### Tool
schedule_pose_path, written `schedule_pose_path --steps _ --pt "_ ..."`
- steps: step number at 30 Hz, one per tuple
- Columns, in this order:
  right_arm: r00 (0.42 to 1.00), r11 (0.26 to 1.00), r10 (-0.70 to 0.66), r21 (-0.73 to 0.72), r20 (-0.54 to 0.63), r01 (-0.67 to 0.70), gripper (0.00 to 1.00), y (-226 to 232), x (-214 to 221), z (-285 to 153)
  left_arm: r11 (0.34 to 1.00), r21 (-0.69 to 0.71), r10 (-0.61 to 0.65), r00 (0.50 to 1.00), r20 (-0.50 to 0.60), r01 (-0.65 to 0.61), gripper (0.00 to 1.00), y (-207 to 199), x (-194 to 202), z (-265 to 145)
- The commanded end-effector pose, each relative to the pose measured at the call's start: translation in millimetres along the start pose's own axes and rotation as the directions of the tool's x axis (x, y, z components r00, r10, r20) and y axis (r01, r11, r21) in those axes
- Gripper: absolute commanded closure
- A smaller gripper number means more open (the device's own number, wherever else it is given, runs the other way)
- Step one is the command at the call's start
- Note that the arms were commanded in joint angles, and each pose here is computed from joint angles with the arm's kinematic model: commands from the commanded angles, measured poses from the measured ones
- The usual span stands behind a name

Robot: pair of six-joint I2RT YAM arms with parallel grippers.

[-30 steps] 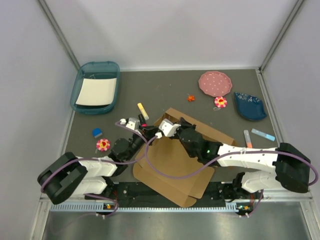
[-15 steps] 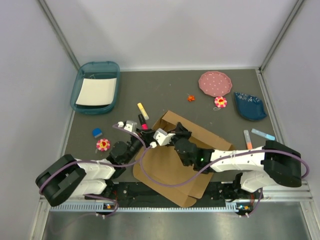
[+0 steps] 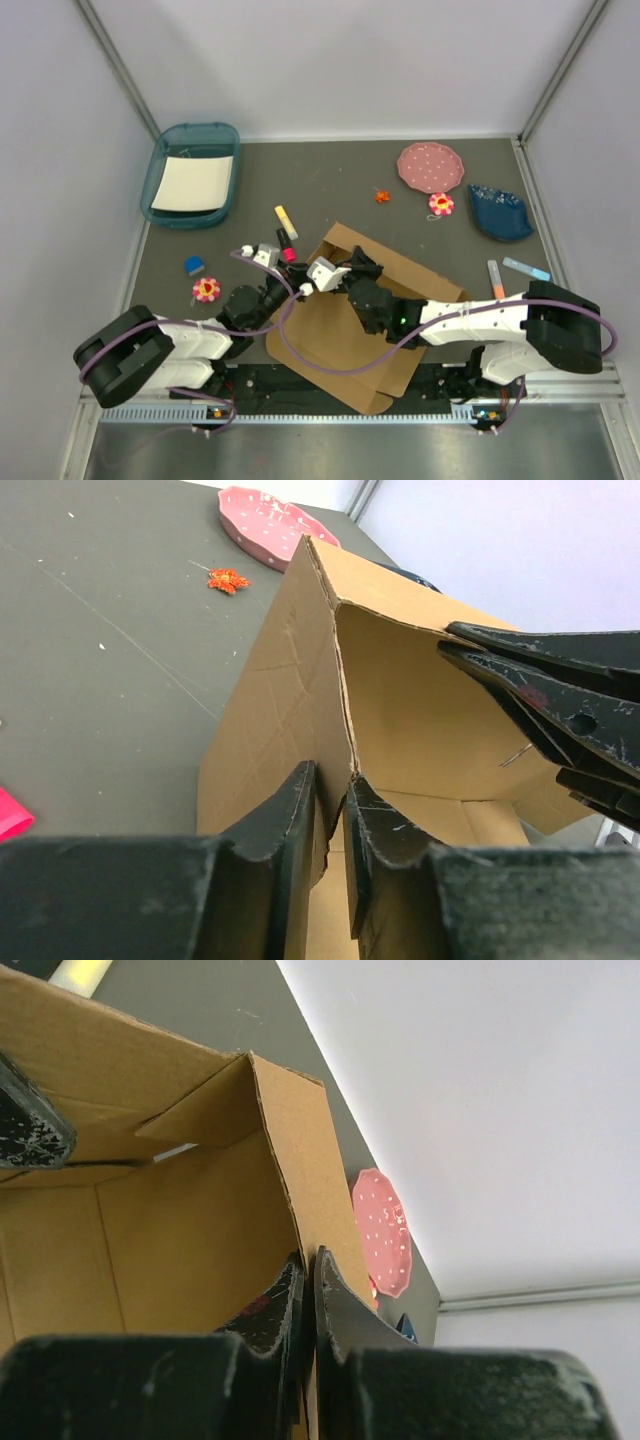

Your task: Fold the paper box

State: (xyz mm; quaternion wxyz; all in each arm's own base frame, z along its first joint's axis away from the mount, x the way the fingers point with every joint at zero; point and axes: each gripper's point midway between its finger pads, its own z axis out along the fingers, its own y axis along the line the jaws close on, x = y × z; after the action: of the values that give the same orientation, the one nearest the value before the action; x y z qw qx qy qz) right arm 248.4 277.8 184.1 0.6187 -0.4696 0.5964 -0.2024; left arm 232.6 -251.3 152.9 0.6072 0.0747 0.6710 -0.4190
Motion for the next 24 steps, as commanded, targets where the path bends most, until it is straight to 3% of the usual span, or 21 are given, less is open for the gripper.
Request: schedule_pose_path --steps 1,8,24 --pt "0.992 0.979 -0.106 -0.182 -0.072 0.091 1.0 55.8 40.7 -10.9 0.998 0.047 -0.032 0.999 -0.015 0.033 0.72 -15.4 3.4 2.7" --pt "0.992 0.978 -0.103 -0.188 -0.071 0.088 1.0 57.4 41.2 -11.3 1.0 -0.002 0.018 1.0 -0.013 -0.018 0.5 -6.6 -3.2 -5.5" --pt "0.993 0.977 -0.098 -0.195 -0.073 0.082 1.0 59.9 40.0 -10.3 0.995 -0.076 0.061 0.996 0.06 -0.057 0.42 -1.7 -42.5 -29.4"
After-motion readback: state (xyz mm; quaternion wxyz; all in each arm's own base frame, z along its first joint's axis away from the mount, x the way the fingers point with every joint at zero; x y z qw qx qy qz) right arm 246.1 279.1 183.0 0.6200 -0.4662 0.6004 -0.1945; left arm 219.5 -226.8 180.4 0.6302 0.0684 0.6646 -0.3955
